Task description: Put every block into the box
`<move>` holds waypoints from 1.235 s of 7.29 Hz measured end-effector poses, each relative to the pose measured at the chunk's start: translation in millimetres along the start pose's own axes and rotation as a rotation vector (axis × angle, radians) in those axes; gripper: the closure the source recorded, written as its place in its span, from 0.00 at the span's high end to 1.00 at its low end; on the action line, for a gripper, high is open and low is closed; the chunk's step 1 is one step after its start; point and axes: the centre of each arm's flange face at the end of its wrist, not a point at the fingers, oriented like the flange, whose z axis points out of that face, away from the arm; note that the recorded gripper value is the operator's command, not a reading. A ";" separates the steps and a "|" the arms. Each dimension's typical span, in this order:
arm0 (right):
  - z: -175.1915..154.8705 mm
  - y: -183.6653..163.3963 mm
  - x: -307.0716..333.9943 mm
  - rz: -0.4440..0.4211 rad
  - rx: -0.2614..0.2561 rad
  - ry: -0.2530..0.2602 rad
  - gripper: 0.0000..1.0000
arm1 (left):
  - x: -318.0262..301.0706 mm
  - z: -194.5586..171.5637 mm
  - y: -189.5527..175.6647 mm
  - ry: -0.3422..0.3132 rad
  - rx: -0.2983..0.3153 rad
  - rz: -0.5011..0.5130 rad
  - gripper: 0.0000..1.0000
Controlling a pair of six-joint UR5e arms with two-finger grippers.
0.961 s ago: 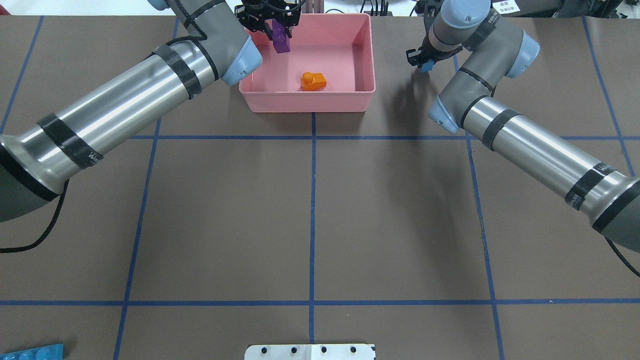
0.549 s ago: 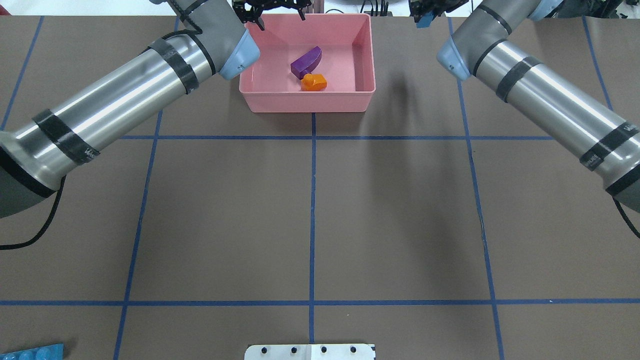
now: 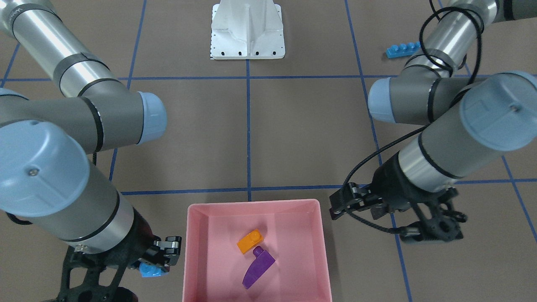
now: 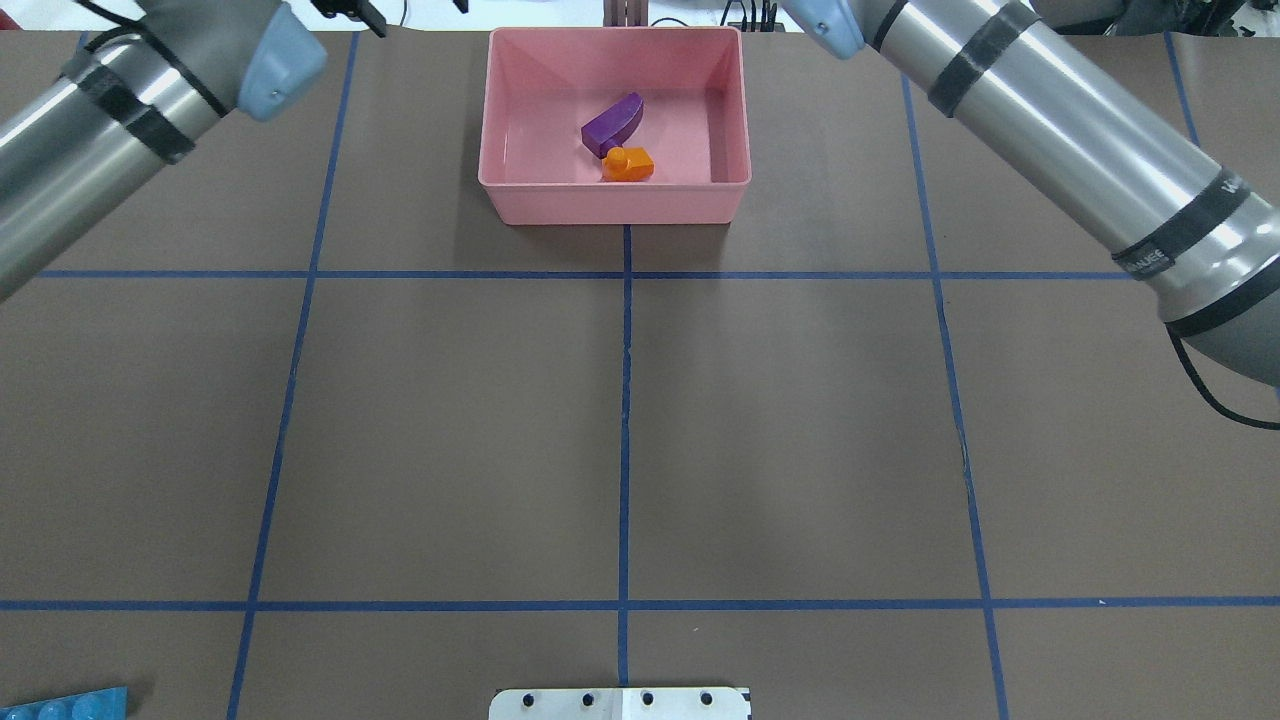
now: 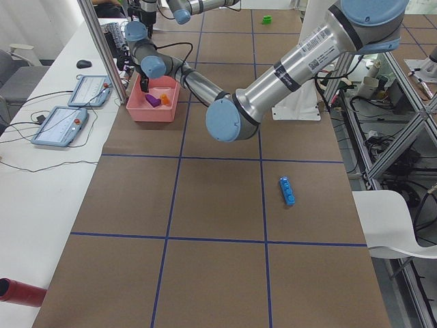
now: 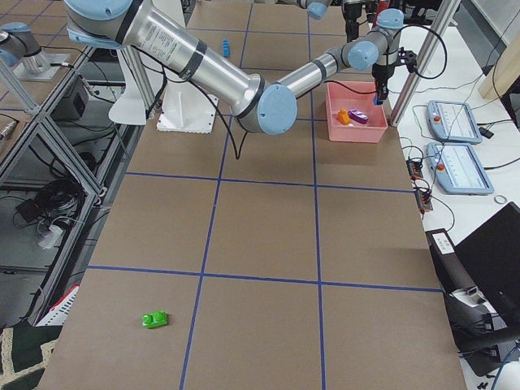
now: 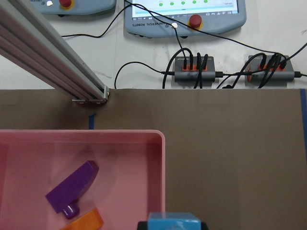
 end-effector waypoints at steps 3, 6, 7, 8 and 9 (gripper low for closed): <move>50.5 42.8 -65.8 0.122 0.067 0.022 0.00 | -103.5 -53.4 87.3 -0.092 0.084 0.152 1.00; 85.2 51.4 -68.7 0.212 0.087 0.076 0.00 | -116.0 -106.6 169.1 -0.393 -0.009 0.329 1.00; 96.4 55.3 -68.1 0.242 0.089 0.089 0.74 | -109.1 -114.2 192.1 -0.437 -0.062 0.367 1.00; 109.6 63.2 -71.1 0.260 0.092 0.081 0.99 | -100.7 -114.5 217.6 -0.452 -0.116 0.397 1.00; 121.3 70.6 -75.3 0.277 0.099 0.063 0.99 | -92.5 -104.9 248.2 -0.451 -0.177 0.432 1.00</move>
